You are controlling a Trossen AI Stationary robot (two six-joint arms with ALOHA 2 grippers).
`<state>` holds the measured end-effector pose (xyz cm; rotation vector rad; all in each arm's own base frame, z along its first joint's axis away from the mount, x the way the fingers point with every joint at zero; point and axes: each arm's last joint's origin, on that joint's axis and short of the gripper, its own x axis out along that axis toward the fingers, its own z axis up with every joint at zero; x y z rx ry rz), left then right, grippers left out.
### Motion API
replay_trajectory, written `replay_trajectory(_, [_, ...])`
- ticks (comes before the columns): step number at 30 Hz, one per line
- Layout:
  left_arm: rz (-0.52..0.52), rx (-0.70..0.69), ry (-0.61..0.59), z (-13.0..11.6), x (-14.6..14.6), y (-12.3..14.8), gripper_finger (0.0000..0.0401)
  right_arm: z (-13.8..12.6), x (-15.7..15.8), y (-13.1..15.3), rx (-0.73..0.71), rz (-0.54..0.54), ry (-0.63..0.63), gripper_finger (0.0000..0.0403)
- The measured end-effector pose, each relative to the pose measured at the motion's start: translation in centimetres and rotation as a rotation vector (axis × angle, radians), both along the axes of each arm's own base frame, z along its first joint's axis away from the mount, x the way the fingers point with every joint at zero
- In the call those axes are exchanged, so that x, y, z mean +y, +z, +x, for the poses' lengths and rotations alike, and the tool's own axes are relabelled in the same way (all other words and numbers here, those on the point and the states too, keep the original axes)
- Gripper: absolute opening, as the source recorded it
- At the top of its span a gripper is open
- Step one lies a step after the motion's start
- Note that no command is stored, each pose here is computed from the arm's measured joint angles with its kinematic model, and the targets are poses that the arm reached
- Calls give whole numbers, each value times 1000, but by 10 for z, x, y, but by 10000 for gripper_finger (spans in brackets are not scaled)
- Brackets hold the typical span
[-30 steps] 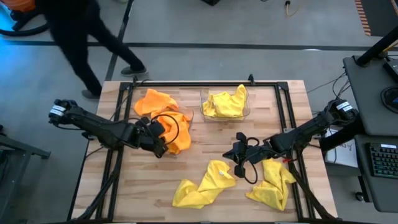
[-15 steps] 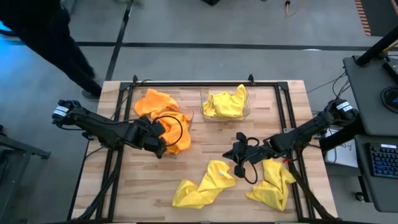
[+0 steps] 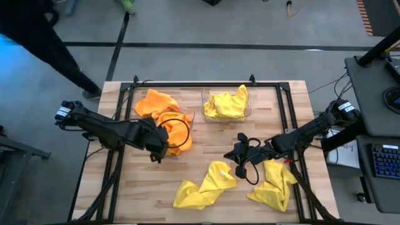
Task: Sort microfiber towel by color & place in baskets
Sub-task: Put the orange microfiber towel into the left transparent bin
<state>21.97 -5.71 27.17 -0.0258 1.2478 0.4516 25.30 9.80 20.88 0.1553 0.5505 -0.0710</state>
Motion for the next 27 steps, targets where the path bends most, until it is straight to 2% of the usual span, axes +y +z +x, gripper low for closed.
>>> replay_trajectory(6, [41, -134, -178, 15, -8, 16, 310, 0, 0, 0, 0, -3, 2, 9])
replay_trajectory(11, [102, -158, -296, 21, -8, 4, 295, 0, 0, 0, 0, -3, 1, 9])
replay_trajectory(15, [169, -173, -289, 23, -5, -11, 232, 0, 0, 0, 0, -3, 1, 9])
replay_trajectory(20, [170, -181, -292, 22, -5, -27, 102, 0, 0, -1, 0, -7, -4, 9])
replay_trajectory(23, [195, -184, -239, 20, -2, -34, 24, 0, -1, -1, -3, -14, -21, 9])
replay_trajectory(25, [217, -185, -188, 17, 2, -38, 11, 0, -1, -1, -4, -14, -21, 9])
replay_trajectory(27, [213, -182, -157, 15, 4, -44, 19, 0, -1, -1, -4, -14, -21, 9])
